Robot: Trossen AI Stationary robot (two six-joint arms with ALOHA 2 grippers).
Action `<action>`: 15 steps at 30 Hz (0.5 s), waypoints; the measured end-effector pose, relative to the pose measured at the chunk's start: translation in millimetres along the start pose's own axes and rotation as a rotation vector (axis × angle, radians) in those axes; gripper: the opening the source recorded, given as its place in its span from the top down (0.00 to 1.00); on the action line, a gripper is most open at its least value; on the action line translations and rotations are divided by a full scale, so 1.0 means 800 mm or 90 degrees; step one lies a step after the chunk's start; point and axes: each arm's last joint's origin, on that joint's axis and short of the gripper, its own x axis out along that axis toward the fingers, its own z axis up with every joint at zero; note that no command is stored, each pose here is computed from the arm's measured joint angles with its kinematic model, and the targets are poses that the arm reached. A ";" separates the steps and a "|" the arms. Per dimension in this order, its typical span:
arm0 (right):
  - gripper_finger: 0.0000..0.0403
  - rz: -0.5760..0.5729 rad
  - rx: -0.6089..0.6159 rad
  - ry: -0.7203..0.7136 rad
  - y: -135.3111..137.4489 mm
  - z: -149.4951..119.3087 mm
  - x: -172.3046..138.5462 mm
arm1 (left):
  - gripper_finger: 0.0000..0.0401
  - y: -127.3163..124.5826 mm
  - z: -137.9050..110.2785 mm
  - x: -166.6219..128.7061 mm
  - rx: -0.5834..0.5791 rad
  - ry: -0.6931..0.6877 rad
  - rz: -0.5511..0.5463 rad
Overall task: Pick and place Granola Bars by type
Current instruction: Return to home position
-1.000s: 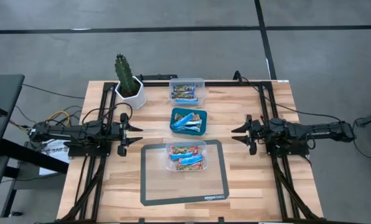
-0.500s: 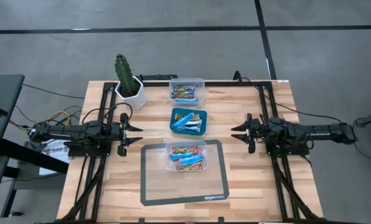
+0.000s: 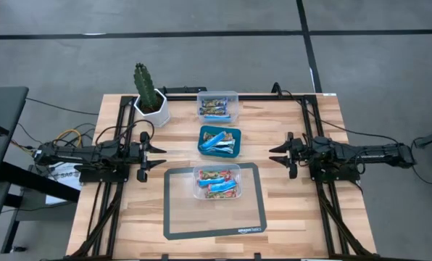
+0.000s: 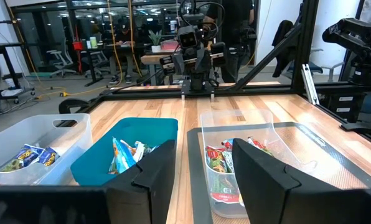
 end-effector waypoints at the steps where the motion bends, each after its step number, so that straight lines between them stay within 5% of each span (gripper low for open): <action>1: 0.66 0.000 0.000 0.000 0.000 0.000 0.000 | 0.62 0.000 0.000 0.000 0.000 0.000 0.000; 15: 0.67 0.000 0.000 0.000 0.000 0.000 0.000 | 0.62 0.000 0.000 0.000 0.000 0.000 0.000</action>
